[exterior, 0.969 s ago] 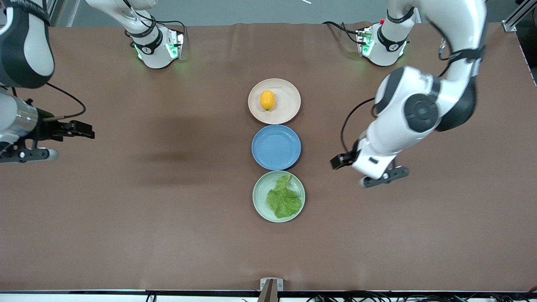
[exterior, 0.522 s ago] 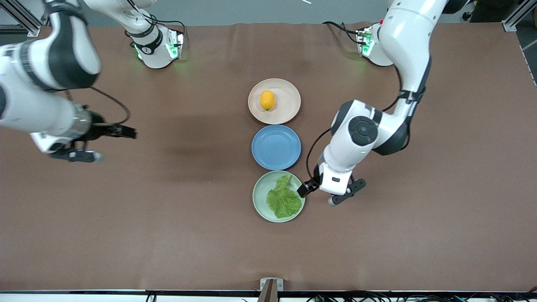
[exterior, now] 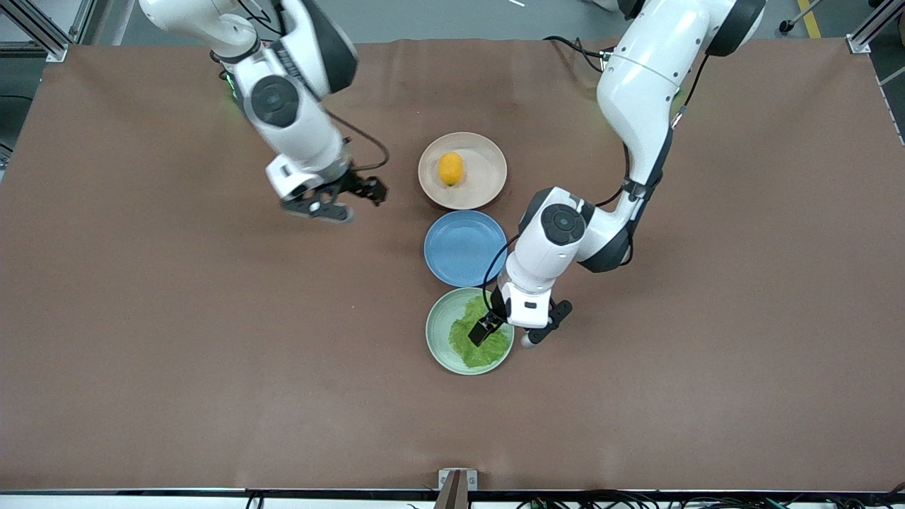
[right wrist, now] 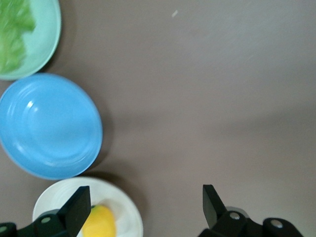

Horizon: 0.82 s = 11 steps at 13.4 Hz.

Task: Pick lemon and lettuce from plates
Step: 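Reach the left gripper to the lettuce while the right gripper reaches the lemon, then close the left gripper on the lettuce while the right gripper grasps the lemon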

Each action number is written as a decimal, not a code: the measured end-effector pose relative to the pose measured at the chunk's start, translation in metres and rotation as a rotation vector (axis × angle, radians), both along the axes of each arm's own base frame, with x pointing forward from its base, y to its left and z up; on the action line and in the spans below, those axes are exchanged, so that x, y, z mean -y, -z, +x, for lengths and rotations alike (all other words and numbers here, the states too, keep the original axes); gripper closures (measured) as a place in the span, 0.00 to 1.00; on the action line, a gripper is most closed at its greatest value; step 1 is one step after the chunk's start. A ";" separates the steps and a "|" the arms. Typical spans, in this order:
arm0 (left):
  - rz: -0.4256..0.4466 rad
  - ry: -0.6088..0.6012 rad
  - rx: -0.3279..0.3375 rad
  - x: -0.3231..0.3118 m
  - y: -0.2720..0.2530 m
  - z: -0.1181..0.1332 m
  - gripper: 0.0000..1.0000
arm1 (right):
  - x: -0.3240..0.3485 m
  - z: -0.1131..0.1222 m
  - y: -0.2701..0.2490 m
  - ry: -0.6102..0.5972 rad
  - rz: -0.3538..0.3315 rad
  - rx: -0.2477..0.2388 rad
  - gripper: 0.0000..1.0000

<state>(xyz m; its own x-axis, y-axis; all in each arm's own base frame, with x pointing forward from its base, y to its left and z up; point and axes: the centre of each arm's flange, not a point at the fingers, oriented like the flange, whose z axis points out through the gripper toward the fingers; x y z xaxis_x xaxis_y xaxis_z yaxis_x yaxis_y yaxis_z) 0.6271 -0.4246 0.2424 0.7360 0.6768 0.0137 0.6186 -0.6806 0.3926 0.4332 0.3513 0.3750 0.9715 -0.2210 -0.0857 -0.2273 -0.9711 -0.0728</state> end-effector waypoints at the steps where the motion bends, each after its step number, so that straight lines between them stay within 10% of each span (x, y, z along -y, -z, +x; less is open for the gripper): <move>1: 0.006 0.006 -0.008 0.004 0.010 -0.004 0.00 | -0.018 -0.017 0.012 0.002 0.002 0.007 0.00; 11: 0.033 0.010 -0.044 0.003 0.045 -0.009 0.02 | -0.123 -0.115 0.154 -0.017 0.021 0.066 0.00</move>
<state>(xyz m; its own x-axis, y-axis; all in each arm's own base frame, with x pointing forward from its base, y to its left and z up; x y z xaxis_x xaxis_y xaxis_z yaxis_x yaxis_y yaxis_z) 0.6180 -0.4272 0.1978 0.7431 0.6692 0.0033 0.6279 -0.6989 0.3424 0.3185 0.4741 0.2206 0.9789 -0.2029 -0.0252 -0.2045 -0.9730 -0.1072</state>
